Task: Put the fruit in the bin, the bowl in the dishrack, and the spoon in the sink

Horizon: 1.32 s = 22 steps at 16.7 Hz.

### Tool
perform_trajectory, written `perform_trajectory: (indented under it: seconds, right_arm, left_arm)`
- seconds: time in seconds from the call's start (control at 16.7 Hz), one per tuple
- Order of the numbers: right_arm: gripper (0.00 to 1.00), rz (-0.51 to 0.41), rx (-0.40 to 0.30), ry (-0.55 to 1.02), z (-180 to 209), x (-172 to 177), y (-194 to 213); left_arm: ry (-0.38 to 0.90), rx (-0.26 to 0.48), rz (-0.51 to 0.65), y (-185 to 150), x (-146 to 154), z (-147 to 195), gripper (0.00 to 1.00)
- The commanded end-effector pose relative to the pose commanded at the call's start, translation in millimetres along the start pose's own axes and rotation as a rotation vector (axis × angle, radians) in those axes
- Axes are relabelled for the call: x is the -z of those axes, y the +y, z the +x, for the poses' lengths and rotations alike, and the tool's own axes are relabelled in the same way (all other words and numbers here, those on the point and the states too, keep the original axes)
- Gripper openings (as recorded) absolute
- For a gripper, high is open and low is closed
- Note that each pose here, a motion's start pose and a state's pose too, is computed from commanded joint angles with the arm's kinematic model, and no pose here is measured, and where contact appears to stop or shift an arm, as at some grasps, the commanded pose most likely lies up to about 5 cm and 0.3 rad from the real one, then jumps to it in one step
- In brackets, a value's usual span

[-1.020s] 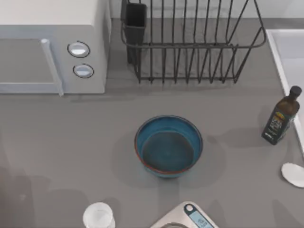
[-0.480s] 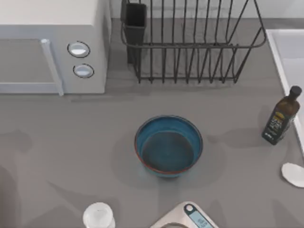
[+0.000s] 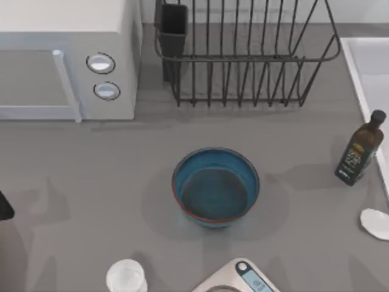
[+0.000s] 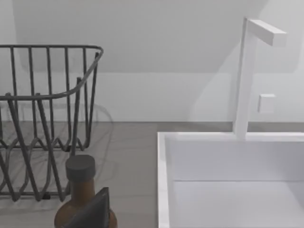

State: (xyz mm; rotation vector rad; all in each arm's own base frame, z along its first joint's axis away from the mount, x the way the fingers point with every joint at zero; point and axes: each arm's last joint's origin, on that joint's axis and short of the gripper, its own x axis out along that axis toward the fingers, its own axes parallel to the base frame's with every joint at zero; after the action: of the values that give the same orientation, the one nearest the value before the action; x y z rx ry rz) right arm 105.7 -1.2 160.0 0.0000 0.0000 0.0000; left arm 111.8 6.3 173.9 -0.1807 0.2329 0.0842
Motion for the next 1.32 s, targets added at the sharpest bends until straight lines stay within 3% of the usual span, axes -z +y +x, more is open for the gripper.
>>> perform_trajectory:
  seconds: [0.3,0.78,1.02,1.32]
  right_arm:
    - [1.0,0.0,0.0,0.0,0.0,0.0,0.0]
    - [1.0,0.015,-0.017,0.023,0.1,-5.6,1.9]
    - [1.0,0.086,-0.096,0.169,4.4,-35.3,12.1]
    - [1.0,0.176,-0.203,0.504,34.1,-93.0,40.7]
  left_arm:
    - [-0.224,0.082,0.174,-4.2,15.5,-3.1,1.0]
    - [-0.233,0.084,0.181,-4.3,16.0,-3.1,1.0]
    - [-0.233,0.084,0.181,-4.3,16.0,-3.1,1.0]
    - [-0.233,0.084,0.181,-4.3,16.0,-3.1,1.0]
